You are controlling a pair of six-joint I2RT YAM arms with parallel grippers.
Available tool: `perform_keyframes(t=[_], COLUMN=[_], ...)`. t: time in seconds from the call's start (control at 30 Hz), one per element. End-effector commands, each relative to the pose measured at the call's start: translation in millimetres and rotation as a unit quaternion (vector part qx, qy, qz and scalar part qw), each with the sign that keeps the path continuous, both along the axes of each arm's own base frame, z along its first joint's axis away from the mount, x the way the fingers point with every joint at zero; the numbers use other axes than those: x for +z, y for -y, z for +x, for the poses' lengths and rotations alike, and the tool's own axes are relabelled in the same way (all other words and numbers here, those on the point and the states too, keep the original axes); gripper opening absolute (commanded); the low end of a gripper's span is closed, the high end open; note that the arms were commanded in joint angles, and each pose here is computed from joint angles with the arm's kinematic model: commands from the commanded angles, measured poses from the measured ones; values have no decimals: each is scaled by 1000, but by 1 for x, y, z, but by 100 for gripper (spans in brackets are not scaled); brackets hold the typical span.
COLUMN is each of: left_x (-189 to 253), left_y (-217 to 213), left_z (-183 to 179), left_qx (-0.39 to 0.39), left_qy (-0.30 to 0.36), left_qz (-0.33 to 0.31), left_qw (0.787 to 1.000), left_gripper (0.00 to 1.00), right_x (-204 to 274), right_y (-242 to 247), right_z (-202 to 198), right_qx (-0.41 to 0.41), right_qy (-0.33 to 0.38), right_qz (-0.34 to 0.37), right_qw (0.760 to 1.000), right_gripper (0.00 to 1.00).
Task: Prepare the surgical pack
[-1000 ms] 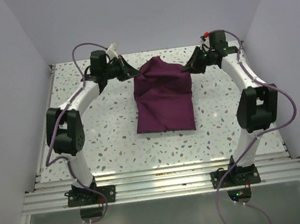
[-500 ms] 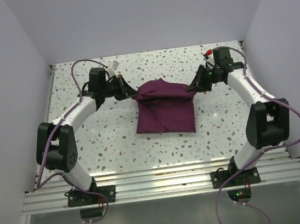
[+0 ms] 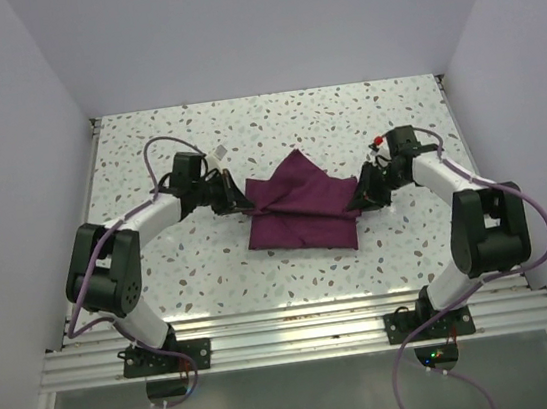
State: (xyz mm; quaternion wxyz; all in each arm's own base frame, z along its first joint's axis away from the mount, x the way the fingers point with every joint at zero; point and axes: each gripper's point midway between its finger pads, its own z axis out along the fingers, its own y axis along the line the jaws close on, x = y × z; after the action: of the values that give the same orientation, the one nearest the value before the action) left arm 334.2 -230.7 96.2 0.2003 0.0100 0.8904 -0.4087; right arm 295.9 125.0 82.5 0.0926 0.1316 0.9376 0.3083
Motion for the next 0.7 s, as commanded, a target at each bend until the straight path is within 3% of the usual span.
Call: perform_keyframes(t=[0.0,0.1,0.13,0.23,0.27,0.37,0.53,0.67], left_x=[-11,-16,-18,-18,-18,-17,-23,-27], left_y=[-7,-7,-8,-8,-8,-6,-2,0], left_z=[-12,-14,-16,-14,-14,-10,-13,-16], left_qx=[-11,-22,-25,-38,-40,-49,-57,-62], left_qy=[-1,-3,-7,-7,-6,-4,-14,-19], left_qz=[16,20,23,30,32,32,17,12], left_qw=[1000,1000,999,999,999,998,998,998], left_gripper=[3,7,9,11,11,12,12,12], right_x=[-10,4,13,57,65,96,108,99], right_y=[3,4,5,0,-2,-22,-74,-93], right_z=[-16,-8,0,34,43,78,115,139], right_qx=[29,42,46,38,35,64,186,218], right_qy=[-14,24,52,154,171,234,277,274], right_qz=[-15,-30,-40,-39,-34,0,31,55], right_qw=[999,998,997,987,984,970,942,935], right_gripper=[25,35,45,61,72,87,97,99])
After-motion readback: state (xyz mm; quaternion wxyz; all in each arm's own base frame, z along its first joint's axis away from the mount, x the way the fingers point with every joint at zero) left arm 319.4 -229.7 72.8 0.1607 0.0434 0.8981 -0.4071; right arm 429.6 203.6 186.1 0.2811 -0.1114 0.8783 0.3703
